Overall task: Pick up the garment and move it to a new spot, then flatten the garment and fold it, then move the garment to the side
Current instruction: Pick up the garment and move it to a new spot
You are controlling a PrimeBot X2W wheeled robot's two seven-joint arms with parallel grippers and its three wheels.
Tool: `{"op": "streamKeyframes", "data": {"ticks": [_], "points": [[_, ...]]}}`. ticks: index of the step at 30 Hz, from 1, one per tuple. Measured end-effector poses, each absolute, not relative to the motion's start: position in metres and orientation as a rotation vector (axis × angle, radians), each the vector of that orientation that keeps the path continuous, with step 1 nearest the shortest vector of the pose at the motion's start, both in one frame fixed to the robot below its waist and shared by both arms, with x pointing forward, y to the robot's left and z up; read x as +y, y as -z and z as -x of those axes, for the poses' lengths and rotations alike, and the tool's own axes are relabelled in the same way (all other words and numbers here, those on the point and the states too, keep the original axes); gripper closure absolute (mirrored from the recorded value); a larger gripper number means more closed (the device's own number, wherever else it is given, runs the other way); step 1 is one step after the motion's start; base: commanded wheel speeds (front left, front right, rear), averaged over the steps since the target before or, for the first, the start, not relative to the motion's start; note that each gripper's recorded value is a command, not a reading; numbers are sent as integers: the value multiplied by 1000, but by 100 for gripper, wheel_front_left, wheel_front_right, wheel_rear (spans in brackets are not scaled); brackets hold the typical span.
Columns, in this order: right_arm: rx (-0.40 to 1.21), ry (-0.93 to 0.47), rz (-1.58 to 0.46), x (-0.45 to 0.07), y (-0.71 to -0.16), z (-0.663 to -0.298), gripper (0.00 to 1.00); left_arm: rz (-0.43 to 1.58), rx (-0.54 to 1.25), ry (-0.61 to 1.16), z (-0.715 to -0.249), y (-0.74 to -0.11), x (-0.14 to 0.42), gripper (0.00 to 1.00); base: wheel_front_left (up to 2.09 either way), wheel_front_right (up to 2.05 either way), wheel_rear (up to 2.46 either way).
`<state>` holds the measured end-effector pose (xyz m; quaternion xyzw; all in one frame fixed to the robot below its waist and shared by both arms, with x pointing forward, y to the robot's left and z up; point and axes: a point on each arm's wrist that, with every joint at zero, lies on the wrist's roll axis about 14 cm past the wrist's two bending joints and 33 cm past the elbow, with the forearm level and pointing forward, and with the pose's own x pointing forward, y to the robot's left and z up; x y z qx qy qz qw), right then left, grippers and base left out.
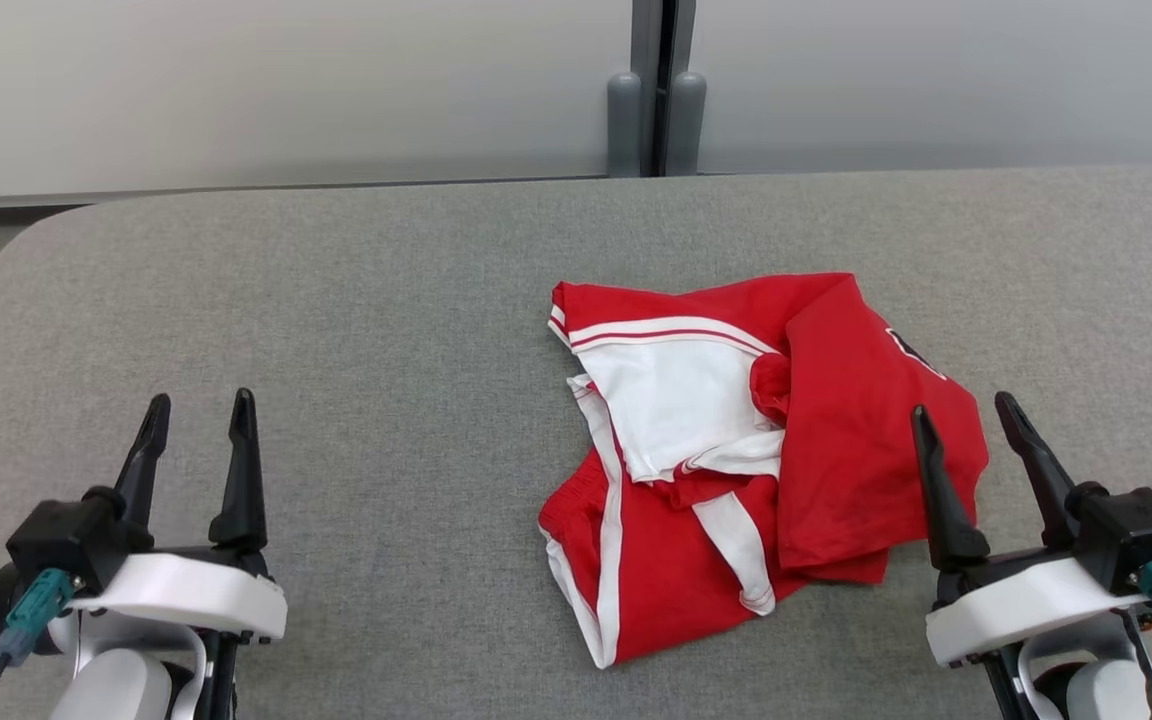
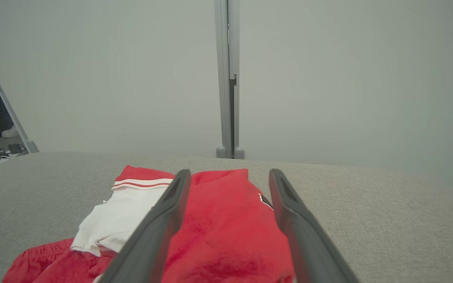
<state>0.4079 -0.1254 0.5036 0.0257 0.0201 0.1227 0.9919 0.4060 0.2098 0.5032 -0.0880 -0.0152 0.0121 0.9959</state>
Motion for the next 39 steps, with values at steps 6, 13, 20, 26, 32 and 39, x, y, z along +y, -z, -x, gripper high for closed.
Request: {"op": "streamKeyframes", "data": {"ticks": [6,13,20,26,32,39], "points": [[50,-231,-50,-132,-505,-388,0,158,-38,-16,-377,-506,210,0,0,0,0],[47,-214,-50,-137,-510,-364,0,138,-21,8,-351,-510,203,0,0,0,0],[34,-206,-52,-139,-516,-357,0,133,-9,17,-343,-511,200,0,0,0,0],[35,-210,-53,-138,-517,-357,0,131,-9,17,-342,-514,199,0,0,0,0],[34,-210,-53,-137,-517,-357,0,129,-7,21,-343,-515,197,0,0,0,0],[37,-213,-51,-137,-517,-358,0,130,9,10,-343,-512,196,0,0,0,0]]}}
